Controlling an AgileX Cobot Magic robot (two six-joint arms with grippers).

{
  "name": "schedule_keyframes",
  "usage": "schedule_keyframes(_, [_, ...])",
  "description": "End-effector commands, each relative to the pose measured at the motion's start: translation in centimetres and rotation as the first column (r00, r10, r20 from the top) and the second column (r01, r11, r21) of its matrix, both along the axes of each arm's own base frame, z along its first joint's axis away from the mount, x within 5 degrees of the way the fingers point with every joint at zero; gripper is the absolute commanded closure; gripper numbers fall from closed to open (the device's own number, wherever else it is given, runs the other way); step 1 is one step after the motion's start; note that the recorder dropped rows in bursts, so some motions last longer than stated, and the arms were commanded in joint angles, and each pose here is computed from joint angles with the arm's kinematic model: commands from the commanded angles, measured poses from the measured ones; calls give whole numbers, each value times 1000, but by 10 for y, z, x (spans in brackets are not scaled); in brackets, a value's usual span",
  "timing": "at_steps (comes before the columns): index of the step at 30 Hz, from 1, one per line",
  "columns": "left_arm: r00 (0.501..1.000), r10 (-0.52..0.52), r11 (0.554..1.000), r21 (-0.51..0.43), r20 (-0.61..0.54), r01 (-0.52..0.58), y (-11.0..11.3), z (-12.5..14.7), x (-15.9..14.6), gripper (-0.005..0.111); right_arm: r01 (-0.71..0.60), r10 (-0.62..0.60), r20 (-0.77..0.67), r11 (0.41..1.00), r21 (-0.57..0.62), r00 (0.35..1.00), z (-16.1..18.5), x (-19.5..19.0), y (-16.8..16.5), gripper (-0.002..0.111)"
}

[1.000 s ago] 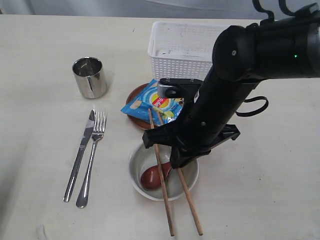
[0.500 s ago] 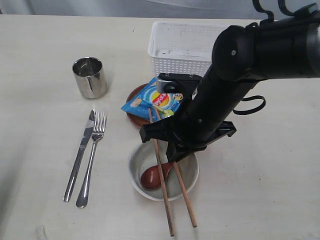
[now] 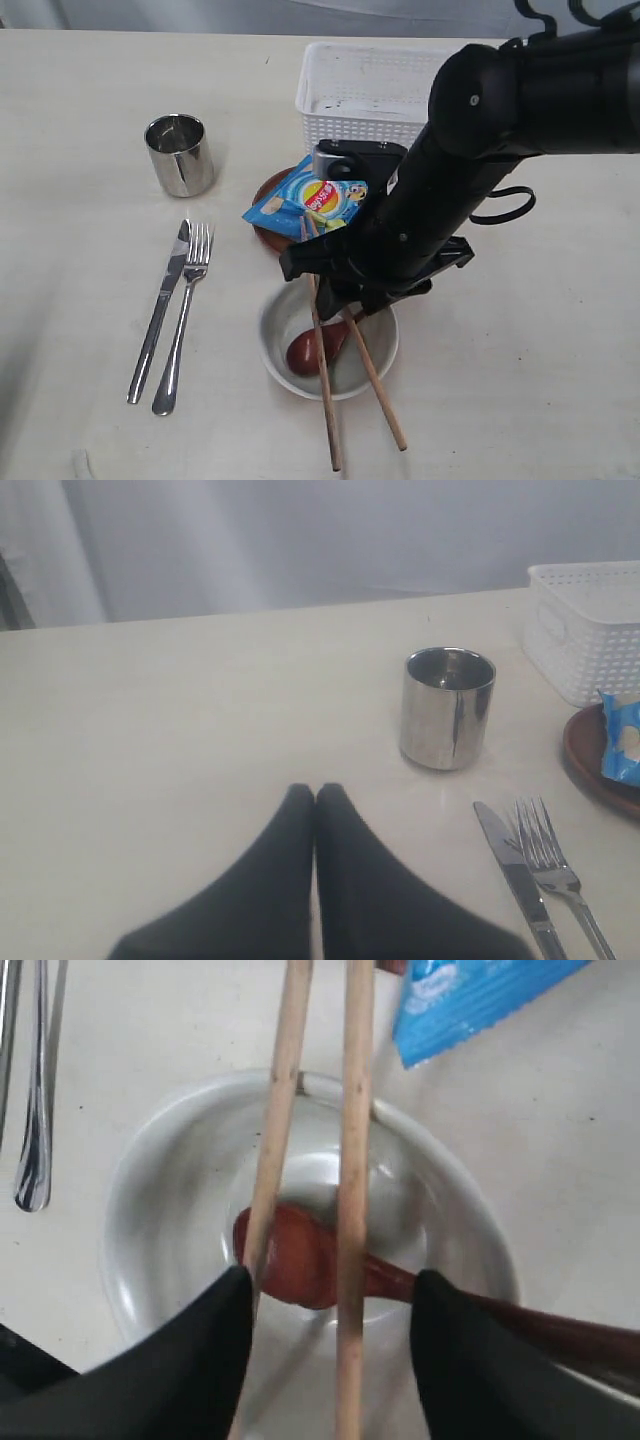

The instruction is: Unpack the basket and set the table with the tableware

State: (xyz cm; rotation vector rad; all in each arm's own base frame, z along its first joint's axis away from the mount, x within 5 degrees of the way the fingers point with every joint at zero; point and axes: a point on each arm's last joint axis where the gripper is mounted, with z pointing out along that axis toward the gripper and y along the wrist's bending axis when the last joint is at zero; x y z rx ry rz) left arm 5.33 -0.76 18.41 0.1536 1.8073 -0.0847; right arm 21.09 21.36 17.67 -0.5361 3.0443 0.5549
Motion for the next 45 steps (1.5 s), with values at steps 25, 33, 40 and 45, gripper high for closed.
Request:
schedule_keyframes(25, [1000,-5,1000,-8,7,5,0,0,0,107,-151,131,302,987,45,944,128,-69,-59,60])
schedule_keyframes(33, [1000,-5,1000,-8,7,5,0,0,0,107,-187,232,285,967,-175,930,97,-74,-12,60])
schedule_keyframes(40, [1000,-5,1000,-8,7,5,0,0,0,107,-214,291,233,928,-306,928,73,-39,43,47])
schedule_keyframes(45, [1000,-5,1000,-8,7,5,0,0,0,107,-217,298,186,908,-359,936,56,-25,63,47])
